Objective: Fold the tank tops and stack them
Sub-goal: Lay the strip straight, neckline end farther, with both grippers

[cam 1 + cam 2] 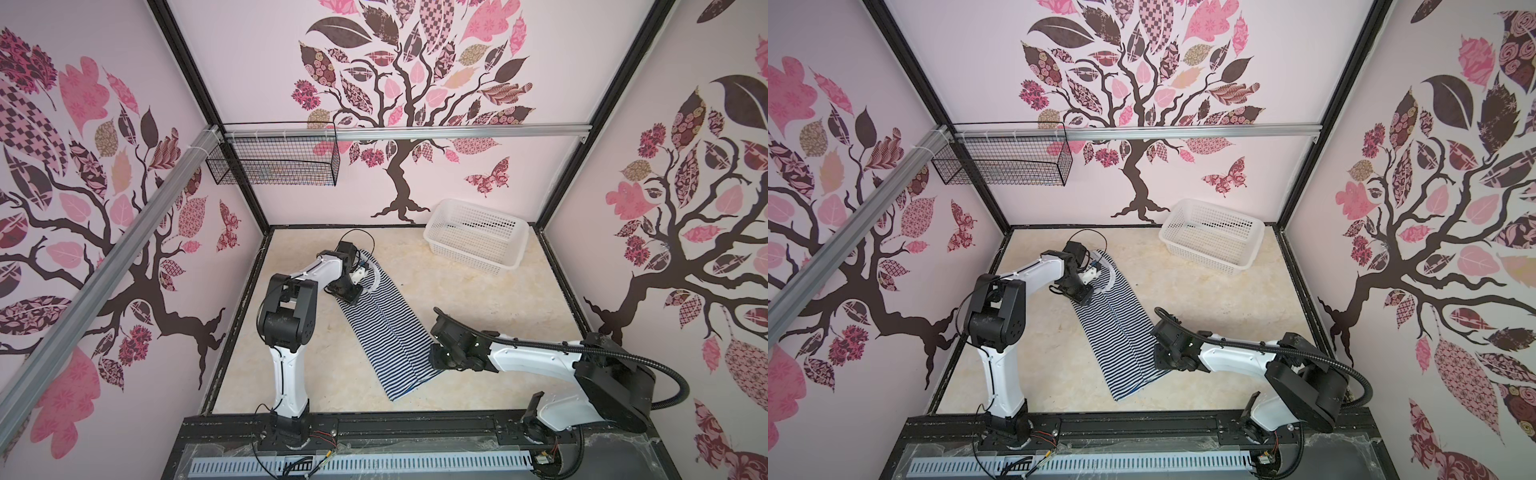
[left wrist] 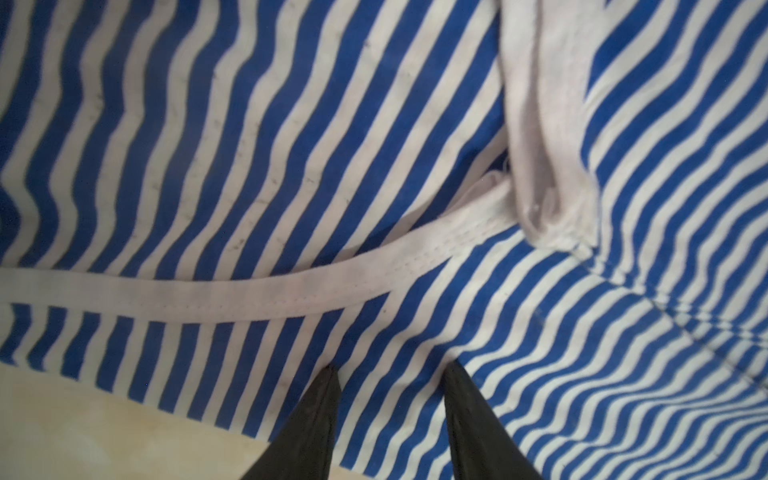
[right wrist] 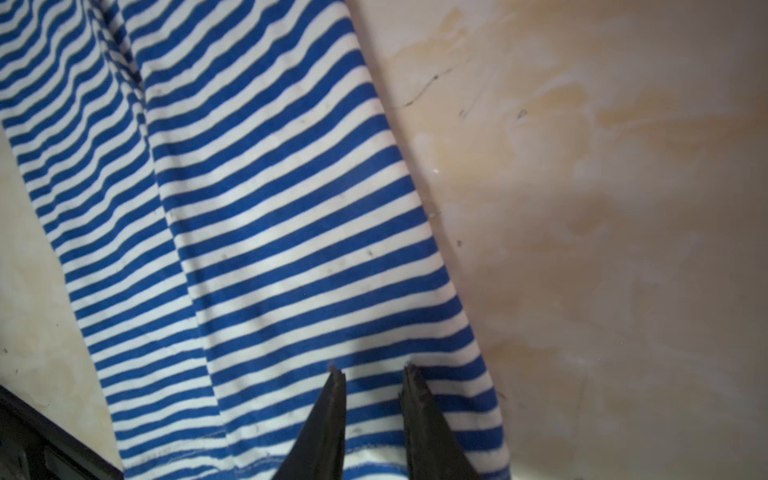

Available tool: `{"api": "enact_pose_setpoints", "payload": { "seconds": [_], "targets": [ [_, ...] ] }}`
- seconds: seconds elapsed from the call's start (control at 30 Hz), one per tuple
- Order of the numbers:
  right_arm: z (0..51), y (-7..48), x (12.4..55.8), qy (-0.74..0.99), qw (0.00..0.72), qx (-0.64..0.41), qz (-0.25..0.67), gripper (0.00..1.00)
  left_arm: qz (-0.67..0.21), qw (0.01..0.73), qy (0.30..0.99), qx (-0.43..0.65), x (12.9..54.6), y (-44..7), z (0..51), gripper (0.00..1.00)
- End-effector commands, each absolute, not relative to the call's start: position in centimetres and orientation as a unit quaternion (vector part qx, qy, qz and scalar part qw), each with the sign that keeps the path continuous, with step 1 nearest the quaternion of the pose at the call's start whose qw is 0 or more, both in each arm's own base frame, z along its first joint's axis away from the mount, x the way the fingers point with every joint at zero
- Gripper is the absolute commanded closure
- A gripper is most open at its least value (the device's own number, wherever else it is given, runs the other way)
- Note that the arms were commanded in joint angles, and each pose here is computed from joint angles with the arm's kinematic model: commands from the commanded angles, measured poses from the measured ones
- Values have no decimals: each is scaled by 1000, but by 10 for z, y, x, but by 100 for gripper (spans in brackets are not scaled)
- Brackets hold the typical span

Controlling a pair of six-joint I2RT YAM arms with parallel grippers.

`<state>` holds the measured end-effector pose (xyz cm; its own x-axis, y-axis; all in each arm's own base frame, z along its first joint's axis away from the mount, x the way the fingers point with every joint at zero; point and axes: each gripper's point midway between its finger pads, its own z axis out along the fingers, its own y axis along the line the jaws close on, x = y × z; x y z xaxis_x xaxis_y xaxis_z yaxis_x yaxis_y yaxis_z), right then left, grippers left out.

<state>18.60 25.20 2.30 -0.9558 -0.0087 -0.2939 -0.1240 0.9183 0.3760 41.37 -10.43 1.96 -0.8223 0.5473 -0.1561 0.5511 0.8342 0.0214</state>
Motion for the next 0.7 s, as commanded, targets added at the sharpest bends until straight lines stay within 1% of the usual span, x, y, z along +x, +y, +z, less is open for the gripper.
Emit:
{"api": "enact_pose_setpoints", "payload": {
  "seconds": [0.0,0.23,0.4,0.43,0.67],
  "targets": [
    [16,259,171,971,119,-30,204,72,3,60,954,295,428,-102,-2,56],
    [14,301,156,970,106,-54,211,71,17,73,952,296,469,-109,4,59],
    [10,313,152,968,101,-43,224,72,27,85,952,294,487,-111,5,59],
    [11,316,151,967,100,-44,229,72,29,100,950,294,497,-113,13,59],
    [20,349,131,963,92,-75,241,71,33,108,948,298,499,-113,23,59]
  ]
}}
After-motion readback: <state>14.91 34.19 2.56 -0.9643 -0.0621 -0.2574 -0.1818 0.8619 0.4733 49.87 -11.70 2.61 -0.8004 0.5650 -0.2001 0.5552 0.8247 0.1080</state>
